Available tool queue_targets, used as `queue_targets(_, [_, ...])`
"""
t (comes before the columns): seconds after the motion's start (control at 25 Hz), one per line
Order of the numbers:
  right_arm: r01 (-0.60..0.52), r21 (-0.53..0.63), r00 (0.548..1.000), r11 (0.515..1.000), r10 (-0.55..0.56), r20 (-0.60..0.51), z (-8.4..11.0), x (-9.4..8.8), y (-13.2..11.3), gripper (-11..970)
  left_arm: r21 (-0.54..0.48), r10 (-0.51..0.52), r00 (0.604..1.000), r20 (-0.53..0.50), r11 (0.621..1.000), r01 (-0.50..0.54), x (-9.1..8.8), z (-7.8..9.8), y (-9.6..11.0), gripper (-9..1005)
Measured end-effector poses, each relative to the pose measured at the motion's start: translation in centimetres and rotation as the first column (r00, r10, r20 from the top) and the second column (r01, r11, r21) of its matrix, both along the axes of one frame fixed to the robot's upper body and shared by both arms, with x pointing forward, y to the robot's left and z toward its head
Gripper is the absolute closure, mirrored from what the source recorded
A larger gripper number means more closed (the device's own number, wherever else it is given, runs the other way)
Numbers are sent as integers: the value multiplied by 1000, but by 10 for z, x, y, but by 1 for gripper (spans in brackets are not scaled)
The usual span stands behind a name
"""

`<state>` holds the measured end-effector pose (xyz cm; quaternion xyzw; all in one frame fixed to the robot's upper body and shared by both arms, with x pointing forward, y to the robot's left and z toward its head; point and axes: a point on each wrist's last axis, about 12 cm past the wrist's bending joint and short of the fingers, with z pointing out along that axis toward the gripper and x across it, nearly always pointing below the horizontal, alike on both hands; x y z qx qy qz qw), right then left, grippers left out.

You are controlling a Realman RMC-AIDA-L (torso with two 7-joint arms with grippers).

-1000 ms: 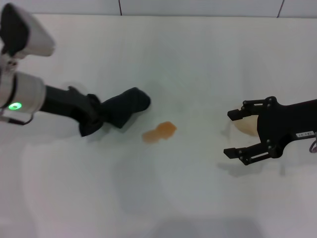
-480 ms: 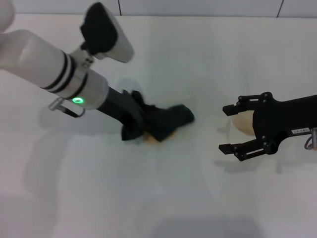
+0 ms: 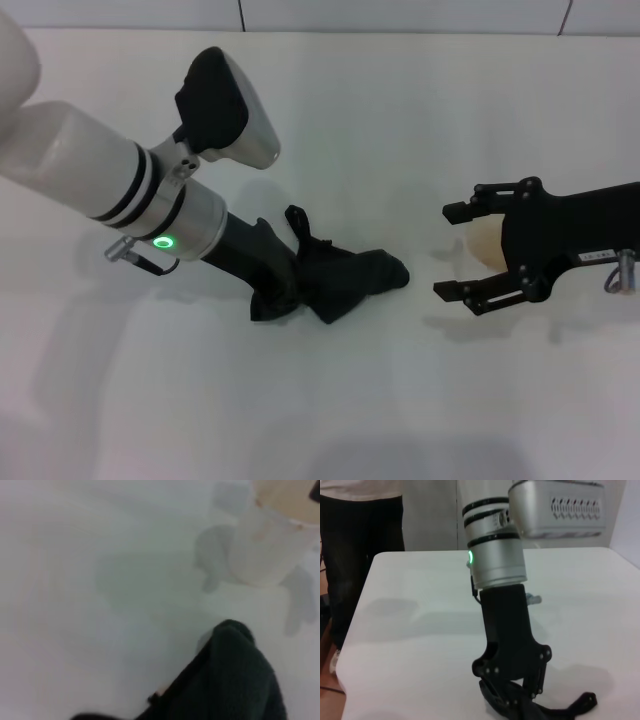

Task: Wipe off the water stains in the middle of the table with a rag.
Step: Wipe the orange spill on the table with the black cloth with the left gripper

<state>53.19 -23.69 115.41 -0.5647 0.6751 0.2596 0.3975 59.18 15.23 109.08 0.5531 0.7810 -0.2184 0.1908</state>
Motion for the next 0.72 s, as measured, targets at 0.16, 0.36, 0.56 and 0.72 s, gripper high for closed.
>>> queue_targets(0.16, [-4,0,1000,1000,4,5,-1,1,4,102,12,91,995,27,996,-91,8,-1,18,892])
queue_targets(0.36, [-5,-1,1000,1000,5,6,-2,1,7,102,7,208,976,69,978,-209,21,6,45,892])
queue_targets(0.56, [-17,-4,1000,1000,17,9,-2,2,10,102,5,197,977,78,980,-198,22,9,44,892])
queue_targets(0.72, [-21,-7,1000,1000,21,11,-2,2,13,102,14,139,988,72,990,-140,18,8,30,892])
